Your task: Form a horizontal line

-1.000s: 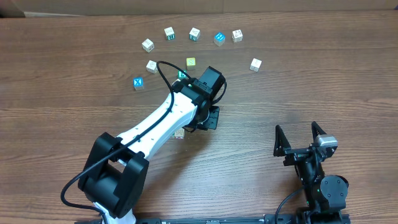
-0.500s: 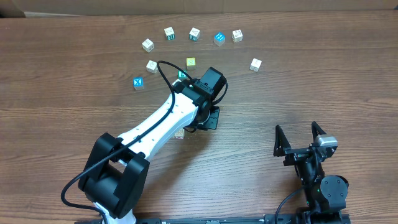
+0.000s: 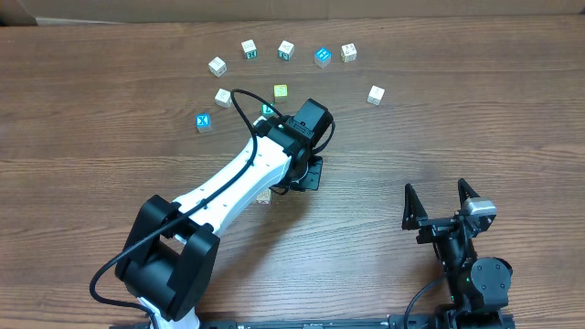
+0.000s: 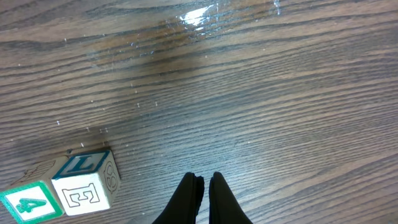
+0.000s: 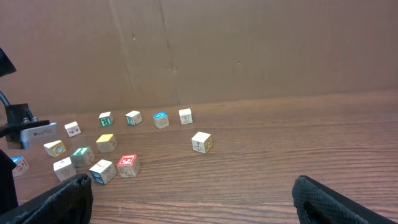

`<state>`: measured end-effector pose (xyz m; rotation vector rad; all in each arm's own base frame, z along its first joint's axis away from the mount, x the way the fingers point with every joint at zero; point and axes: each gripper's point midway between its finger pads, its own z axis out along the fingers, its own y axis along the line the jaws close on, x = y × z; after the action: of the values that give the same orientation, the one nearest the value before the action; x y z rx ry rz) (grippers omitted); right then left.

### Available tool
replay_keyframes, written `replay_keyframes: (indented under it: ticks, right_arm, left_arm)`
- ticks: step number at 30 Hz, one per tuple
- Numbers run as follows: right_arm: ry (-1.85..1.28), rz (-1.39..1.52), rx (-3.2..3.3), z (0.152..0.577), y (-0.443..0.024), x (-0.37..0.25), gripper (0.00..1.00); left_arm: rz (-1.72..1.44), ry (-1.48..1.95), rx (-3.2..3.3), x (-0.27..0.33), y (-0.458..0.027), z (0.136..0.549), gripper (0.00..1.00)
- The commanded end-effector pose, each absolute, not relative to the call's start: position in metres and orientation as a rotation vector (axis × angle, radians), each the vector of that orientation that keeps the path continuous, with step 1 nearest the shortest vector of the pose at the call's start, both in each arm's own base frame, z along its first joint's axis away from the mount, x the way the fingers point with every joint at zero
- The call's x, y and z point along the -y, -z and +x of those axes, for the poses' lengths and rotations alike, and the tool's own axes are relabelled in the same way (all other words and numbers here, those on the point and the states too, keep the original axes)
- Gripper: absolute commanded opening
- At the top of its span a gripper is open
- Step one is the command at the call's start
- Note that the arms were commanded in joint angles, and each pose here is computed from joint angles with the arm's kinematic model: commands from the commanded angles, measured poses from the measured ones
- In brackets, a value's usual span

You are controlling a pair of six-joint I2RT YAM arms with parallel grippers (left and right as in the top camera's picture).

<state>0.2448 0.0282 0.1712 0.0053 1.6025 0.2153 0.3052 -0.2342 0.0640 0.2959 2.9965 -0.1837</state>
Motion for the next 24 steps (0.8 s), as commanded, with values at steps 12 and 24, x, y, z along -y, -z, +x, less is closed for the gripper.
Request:
replay_keyframes:
  ticks: [12,24]
  right_arm:
    - [-0.213,-0.004,-1.596,0.2447,-0.1703,-0.0293,1.0]
    - [-0.213,-0.004,-1.596,0.2447,-0.1703,-0.0293,1.0]
  left_arm:
    - [0.314,0.148,-2.994,0.2423,-0.0608,0.3022,0.04]
    - [0.212,0.089,-2.983,0.2353,-0.0607,0.3068,0.04]
